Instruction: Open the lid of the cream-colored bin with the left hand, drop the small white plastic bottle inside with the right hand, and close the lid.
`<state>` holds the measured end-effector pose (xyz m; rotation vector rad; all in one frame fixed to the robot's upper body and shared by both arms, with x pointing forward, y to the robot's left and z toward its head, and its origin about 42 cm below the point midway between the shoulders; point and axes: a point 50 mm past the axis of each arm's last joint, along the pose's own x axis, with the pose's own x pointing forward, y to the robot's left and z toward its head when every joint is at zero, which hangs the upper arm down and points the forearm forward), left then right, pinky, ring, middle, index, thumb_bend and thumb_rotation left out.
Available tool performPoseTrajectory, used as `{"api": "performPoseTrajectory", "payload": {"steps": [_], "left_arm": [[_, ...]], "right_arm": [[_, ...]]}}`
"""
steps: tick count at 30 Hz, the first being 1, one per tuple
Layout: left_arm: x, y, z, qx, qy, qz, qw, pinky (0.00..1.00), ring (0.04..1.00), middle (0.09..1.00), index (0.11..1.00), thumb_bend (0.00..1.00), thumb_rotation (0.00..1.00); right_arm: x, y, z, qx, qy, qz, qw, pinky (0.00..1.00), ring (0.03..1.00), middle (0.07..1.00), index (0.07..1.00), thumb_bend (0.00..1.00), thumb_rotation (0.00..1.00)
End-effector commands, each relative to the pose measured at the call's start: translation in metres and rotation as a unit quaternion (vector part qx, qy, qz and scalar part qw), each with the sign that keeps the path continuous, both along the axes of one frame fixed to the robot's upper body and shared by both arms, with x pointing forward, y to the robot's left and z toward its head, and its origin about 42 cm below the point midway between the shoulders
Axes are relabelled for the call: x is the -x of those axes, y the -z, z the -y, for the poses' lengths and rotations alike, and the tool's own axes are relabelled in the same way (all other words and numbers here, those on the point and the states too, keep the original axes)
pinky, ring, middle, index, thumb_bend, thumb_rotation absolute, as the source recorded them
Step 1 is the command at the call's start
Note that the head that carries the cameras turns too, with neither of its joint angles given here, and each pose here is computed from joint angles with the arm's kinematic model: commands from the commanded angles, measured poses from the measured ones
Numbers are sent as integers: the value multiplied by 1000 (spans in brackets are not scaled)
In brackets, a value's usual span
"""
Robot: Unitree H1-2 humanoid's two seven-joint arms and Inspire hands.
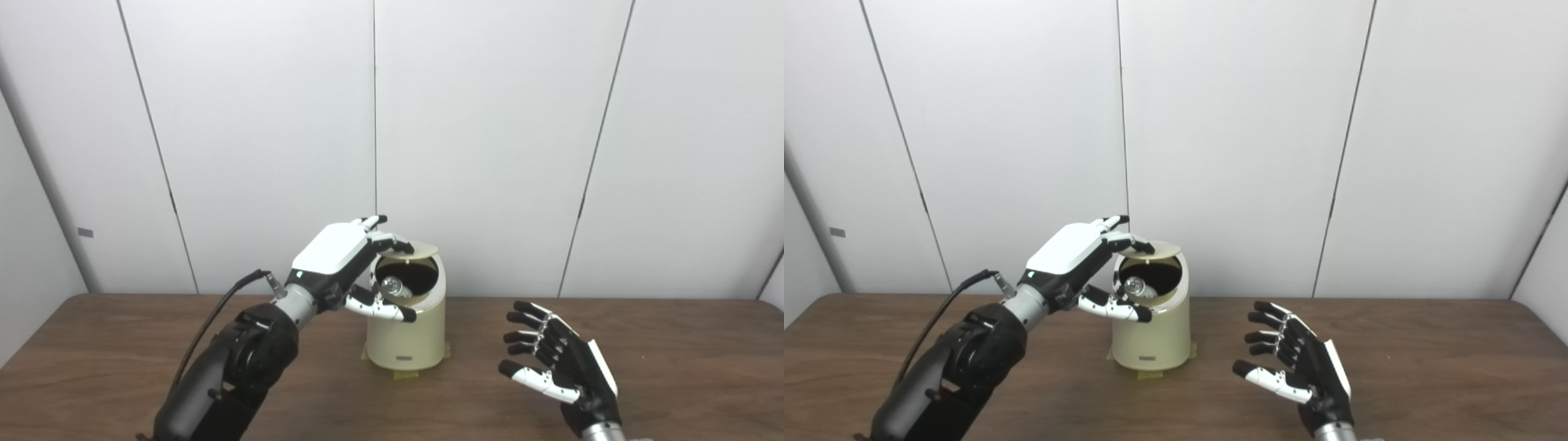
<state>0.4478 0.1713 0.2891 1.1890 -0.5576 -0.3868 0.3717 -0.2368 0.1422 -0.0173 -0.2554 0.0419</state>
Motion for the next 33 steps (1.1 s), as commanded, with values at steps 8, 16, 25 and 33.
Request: {"api": "performPoseTrajectory", "payload": {"steps": [8,16,25,33], "left_arm": [[5,-18,-2,-23,8,37,999,1000,955,761,767,919,453],[13,-11,0,-47,13,28,998,1000,936,738,738,923,440],[14,12,9,-112,14,13,994,1000,954,756,765,914,428],[12,35,17,-186,7,-14,982,1000,996,817,828,933,433]], "right_arm": [[-9,-23,0,7,1,41,999,575,635,724,745,843,224],[-8,-24,0,7,3,38,999,581,637,725,746,861,234],[-7,-24,0,3,3,35,999,592,650,736,753,858,238],[-8,-26,0,1,2,41,999,561,642,741,757,859,246]]}}
